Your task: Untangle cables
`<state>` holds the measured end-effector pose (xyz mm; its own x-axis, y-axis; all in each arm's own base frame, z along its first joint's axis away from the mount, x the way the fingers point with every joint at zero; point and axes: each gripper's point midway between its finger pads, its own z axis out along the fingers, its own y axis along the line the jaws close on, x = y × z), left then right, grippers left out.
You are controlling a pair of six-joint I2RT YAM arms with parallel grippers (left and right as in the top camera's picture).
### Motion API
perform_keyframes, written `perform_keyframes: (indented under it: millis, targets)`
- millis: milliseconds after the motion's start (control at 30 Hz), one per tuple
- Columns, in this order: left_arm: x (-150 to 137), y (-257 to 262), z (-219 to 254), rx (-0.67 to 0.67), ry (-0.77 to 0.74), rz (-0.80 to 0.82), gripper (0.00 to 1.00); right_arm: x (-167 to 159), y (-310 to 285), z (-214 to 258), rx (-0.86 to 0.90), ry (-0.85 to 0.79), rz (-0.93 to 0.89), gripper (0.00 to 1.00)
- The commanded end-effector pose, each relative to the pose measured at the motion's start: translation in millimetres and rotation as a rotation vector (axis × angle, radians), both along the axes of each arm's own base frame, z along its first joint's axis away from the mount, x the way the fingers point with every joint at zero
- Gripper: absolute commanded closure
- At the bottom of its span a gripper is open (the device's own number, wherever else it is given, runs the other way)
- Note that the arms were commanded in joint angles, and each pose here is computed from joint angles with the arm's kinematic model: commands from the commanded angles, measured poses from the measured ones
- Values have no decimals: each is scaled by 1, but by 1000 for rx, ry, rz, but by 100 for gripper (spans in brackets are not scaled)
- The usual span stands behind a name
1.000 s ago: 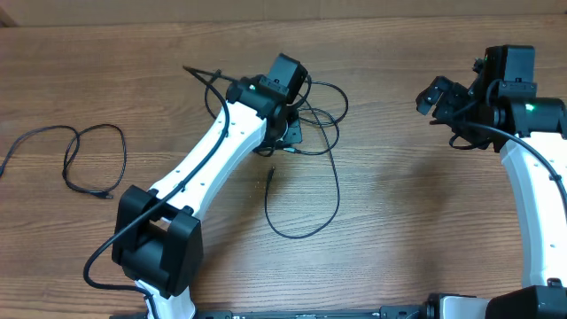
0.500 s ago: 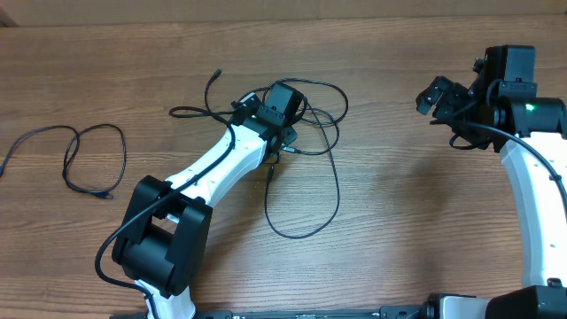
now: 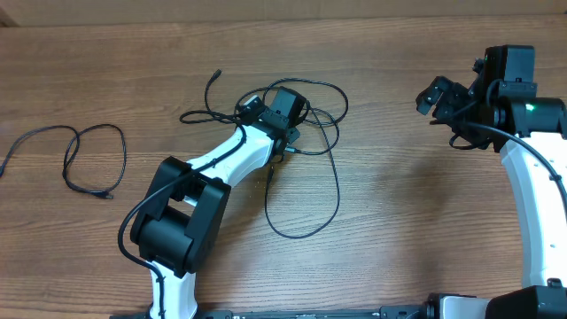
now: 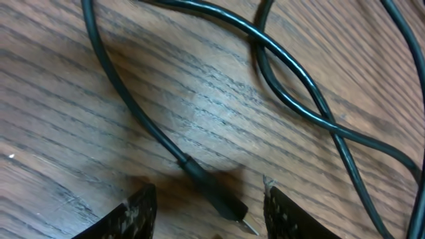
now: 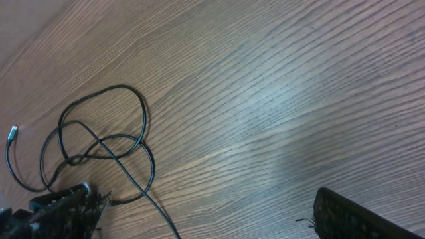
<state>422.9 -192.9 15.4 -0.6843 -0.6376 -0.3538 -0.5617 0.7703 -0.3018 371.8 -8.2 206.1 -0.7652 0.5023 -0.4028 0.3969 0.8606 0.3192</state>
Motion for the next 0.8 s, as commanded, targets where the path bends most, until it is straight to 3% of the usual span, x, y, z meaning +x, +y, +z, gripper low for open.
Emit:
perform_keyframes:
  millis: [0, 267, 500, 700, 767]
  targets:
    - [-2, 14, -7, 35, 16, 34, 47, 0, -1, 1, 2, -4, -5, 0]
    - [-5, 28, -14, 106, 10, 60, 48, 0, -1, 1, 2, -4, -5, 0]
    - [2, 24, -21, 92, -13, 62, 46, 0, -1, 1, 2, -5, -5, 0]
    - [-14, 25, -44, 103, 81, 41, 73, 0, -1, 1, 2, -5, -5, 0]
    - [-22, 30, -50, 125, 117, 41, 76, 0, -1, 1, 2, -4, -5, 0]
